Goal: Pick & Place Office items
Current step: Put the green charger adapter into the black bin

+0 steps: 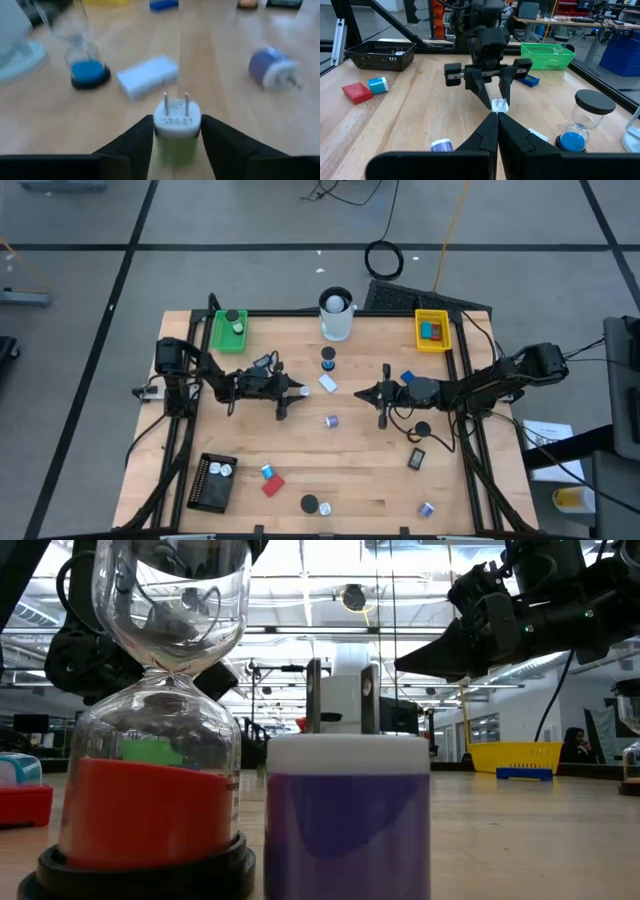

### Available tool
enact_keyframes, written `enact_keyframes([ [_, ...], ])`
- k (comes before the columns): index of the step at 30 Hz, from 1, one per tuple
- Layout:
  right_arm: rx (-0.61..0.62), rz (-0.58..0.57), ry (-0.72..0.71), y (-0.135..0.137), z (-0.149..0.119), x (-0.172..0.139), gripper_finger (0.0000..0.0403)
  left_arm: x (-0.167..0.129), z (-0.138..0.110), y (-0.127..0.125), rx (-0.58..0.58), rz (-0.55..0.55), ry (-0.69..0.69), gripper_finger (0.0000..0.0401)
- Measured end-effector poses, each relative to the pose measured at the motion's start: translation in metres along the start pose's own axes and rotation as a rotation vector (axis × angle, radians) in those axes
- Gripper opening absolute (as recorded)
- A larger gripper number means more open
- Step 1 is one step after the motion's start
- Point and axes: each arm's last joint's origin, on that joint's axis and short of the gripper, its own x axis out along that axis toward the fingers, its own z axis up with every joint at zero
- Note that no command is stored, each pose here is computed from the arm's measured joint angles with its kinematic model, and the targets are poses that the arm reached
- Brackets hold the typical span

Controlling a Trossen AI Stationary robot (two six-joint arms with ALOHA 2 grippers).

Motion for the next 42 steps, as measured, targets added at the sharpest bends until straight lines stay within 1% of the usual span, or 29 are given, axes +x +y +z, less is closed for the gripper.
enact_keyframes([
  [5,0.000,0.000,0.000,0.000,0.000,0.000,0.0001,0.000,-0.002,0.001,0.020,0.031,0.019,0.0221],
  [9,0.000,0.000,0.000,0.000,0.000,0.000,0.0001,-0.001,-0.002,0.001,0.035,0.030,0.025,0.0243],
  [14,0.000,0.000,0.001,0.000,0.000,0.000,0.0001,-0.003,0.000,0.001,0.037,0.026,0.059,0.0249],
  [18,0.000,0.000,0.001,0.000,0.000,0.000,0.0002,-0.008,0.008,0.001,0.039,0.029,0.070,0.0249],
  [25,0.000,0.000,0.001,0.000,0.000,0.000,0.0001,-0.020,0.020,0.004,0.019,0.112,0.117,0.0269],
  [28,0.000,0.000,0.001,0.000,0.000,0.000,0.0001,-0.025,0.025,0.004,0.013,0.110,0.129,0.0277],
  [31,0.000,0.000,0.000,0.000,0.000,0.000,0.0001,-0.029,0.033,0.003,-0.033,0.075,0.086,0.0280],
  [33,0.000,0.000,0.000,0.000,0.000,0.000,0.0001,-0.032,0.039,0.002,-0.077,0.029,0.066,0.0279],
  [35,0.000,0.000,0.000,0.000,0.000,0.000,0.0002,-0.033,0.047,0.001,-0.146,-0.009,0.081,0.0274],
  [39,0.001,0.000,-0.003,0.000,0.000,0.000,0.0001,-0.031,0.067,0.002,-0.337,0.003,0.220,0.0254],
  [42,0.002,0.000,-0.002,0.000,0.000,0.000,0.0001,-0.026,0.084,0.001,-0.418,0.042,0.356,0.0245],
])
